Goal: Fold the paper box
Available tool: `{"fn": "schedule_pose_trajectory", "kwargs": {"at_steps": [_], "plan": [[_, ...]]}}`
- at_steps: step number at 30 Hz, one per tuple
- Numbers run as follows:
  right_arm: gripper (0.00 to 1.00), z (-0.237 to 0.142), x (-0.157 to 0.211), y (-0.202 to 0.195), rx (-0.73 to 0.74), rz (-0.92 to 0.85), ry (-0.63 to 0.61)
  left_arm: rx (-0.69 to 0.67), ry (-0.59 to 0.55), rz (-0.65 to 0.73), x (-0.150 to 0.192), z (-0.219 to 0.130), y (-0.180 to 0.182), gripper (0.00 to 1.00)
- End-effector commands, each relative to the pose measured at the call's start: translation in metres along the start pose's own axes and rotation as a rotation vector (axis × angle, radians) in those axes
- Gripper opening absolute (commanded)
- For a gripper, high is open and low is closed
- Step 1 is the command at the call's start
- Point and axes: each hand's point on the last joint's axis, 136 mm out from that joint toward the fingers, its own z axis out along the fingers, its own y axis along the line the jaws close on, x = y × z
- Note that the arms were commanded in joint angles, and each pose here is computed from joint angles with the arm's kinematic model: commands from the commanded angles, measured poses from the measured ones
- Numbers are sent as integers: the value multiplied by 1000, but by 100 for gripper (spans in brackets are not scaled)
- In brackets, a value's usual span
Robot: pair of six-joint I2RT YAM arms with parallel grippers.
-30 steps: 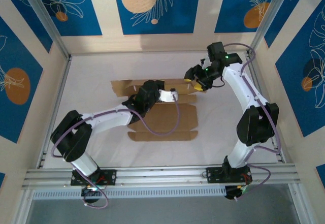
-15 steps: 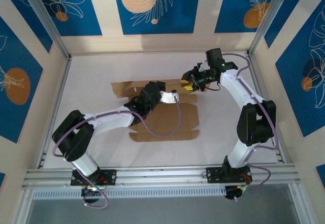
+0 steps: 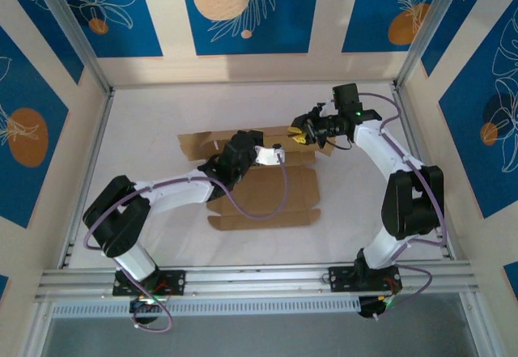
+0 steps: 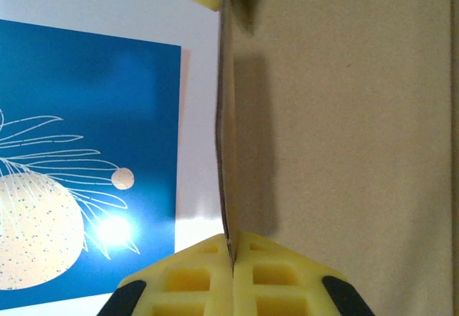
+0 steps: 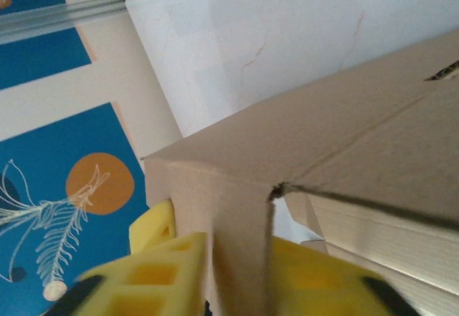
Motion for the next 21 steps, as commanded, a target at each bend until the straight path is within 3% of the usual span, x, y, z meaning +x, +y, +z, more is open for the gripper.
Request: {"fn": "schedule_pose_trajectory", "kwargs": {"at_steps": [1,6,9,11,13,16,19,21], "plan": [[50,-15,9,9,-15,-50,-11,-41,-36,-36,-9,0,12,0],[68,-50,12,1,76,-215,-130,-52,-23,-26,-6,0,17,0],[68,-74,15,-18,122,-271,-248,-49,-17,-14,-5,2,15,0],[57,-91,15,-39,160,-260,-336,-40,-17,-13,-5,3,11,0],[38,-97,14,-64,204,-225,-370,-35,-19,-12,-6,3,9,0],[16,-81,11,-100,303,-178,-311,-35,-23,-13,-6,4,8,0],[12,-64,1,-120,402,-182,-284,-32,-28,-14,-7,3,7,0],[18,-55,-10,-124,434,-181,-275,-24,-32,-11,-7,2,5,0]]}}
